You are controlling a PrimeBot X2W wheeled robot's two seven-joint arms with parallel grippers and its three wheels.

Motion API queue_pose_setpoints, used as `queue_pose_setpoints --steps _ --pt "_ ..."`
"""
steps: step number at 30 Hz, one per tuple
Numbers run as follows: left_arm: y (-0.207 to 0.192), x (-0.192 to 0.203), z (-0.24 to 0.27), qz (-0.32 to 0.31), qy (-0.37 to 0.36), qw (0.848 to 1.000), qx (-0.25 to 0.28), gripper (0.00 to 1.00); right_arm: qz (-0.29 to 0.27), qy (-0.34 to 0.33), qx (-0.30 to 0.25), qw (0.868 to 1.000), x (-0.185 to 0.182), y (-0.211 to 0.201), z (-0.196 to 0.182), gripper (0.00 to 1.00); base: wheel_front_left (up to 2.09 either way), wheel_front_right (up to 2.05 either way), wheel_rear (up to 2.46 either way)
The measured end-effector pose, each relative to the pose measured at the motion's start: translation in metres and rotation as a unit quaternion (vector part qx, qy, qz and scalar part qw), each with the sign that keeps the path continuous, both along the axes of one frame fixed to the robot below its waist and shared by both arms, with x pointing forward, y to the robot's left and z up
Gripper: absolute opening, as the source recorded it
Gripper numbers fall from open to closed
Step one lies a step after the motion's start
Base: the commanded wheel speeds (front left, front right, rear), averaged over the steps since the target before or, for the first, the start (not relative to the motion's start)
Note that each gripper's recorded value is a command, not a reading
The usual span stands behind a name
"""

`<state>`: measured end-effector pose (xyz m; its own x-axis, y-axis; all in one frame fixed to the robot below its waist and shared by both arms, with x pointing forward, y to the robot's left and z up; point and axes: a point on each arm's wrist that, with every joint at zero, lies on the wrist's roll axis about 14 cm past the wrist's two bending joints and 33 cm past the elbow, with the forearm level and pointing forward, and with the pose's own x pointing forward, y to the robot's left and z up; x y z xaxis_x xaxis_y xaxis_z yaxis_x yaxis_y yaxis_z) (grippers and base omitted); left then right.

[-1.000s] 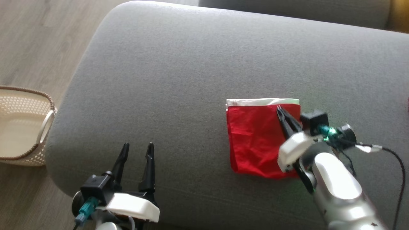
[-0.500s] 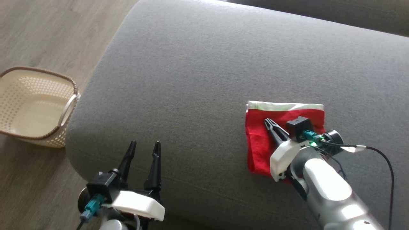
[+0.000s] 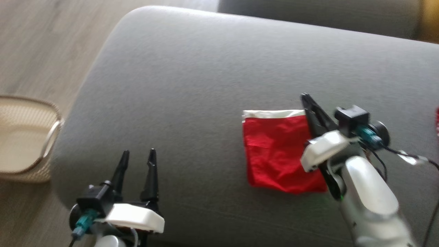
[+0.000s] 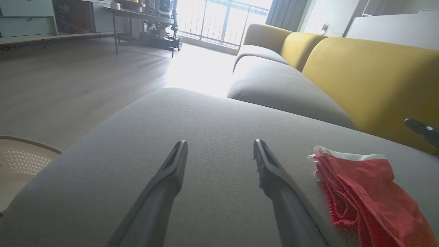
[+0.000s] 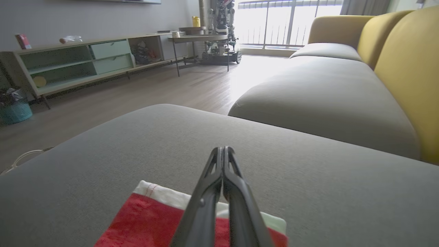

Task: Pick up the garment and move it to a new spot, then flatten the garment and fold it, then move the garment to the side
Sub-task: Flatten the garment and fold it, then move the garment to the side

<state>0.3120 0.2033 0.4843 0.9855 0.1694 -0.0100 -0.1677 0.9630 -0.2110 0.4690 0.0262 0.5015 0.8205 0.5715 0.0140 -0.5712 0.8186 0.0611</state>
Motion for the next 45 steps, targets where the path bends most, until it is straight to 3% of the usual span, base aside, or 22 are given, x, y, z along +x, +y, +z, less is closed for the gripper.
queue_pose_setpoints --steps 6,12,19,20,21,45 --pt "0.005 0.011 0.012 -0.003 -0.023 1.000 0.005 1.00 -0.080 -0.024 -0.003 0.997 -0.018 -0.065 0.008 0.00 0.00 0.00 0.00" --pt "-0.001 0.021 0.028 -0.021 -0.051 0.998 0.011 1.00 -0.183 -0.050 -0.012 0.982 -0.047 -0.144 0.017 0.00 0.00 0.00 0.00" --pt "-0.012 0.018 0.033 -0.040 -0.059 0.997 0.023 1.00 -0.236 -0.056 -0.015 0.970 -0.081 -0.185 0.017 0.00 0.00 0.00 0.00" --pt "-0.018 0.017 0.034 -0.050 -0.060 0.997 0.026 1.00 -0.236 -0.071 -0.027 0.969 -0.083 -0.186 0.024 0.24 0.00 0.00 0.00" --pt "-0.020 0.015 0.032 -0.052 -0.057 0.997 0.025 1.00 -0.237 -0.074 -0.030 0.968 -0.085 -0.186 0.025 1.00 0.00 0.00 0.00" --pt "-0.028 0.002 0.010 -0.061 -0.022 0.998 0.022 1.00 -0.227 -0.059 -0.032 0.972 -0.087 -0.179 0.014 1.00 0.00 0.00 0.00"
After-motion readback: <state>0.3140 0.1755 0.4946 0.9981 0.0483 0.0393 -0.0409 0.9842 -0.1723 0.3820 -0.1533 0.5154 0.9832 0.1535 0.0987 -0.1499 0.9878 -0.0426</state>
